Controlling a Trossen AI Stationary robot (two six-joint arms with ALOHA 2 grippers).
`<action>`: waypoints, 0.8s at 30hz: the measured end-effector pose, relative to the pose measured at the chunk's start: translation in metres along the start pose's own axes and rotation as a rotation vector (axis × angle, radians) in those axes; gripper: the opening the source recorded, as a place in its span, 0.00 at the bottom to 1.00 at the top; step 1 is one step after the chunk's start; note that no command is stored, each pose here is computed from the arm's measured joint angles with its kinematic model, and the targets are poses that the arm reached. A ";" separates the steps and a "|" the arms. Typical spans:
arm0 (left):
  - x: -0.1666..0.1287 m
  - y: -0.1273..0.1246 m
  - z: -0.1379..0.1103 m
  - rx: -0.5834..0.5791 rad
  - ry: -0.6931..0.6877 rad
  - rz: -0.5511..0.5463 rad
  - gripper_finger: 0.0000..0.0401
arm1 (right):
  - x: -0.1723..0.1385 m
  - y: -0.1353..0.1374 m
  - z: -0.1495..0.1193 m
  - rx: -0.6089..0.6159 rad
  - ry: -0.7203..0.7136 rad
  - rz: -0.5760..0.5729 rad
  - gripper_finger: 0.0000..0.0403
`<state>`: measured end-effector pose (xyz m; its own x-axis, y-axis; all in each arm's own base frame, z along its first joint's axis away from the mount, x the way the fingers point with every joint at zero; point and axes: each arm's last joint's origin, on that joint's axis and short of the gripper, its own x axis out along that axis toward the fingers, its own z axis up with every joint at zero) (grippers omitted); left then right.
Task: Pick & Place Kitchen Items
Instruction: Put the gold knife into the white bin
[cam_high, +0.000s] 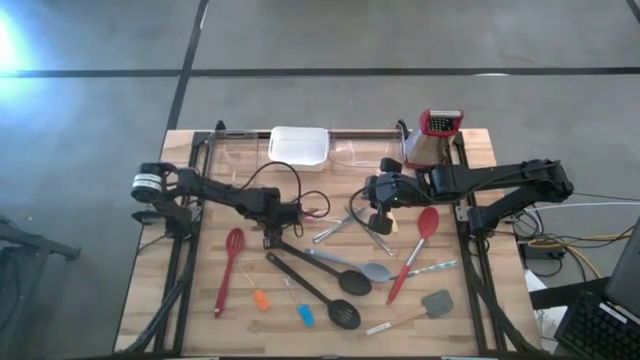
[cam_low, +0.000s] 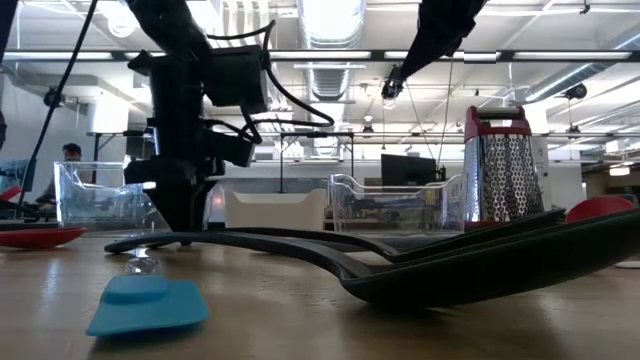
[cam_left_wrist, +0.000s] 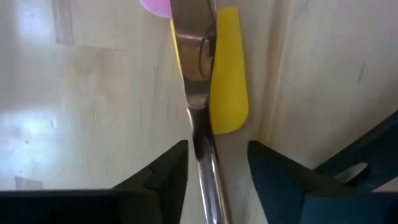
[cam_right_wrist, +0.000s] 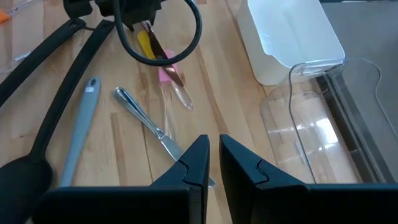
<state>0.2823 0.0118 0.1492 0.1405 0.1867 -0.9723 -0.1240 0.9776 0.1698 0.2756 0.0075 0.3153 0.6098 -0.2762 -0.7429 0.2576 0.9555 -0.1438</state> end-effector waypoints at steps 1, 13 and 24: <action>0.000 0.000 0.000 0.004 0.000 -0.002 0.38 | 0.000 0.000 0.000 0.000 0.000 0.000 0.08; -0.002 0.000 -0.001 0.052 -0.005 -0.014 0.10 | 0.000 0.000 0.000 0.000 0.000 0.000 0.08; -0.045 0.010 -0.010 0.055 -0.095 0.005 0.10 | 0.000 0.000 0.000 -0.001 0.000 0.000 0.08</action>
<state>0.2648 0.0127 0.1927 0.2329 0.1972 -0.9523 -0.0710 0.9801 0.1856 0.2756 0.0076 0.3152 0.6094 -0.2759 -0.7433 0.2568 0.9556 -0.1442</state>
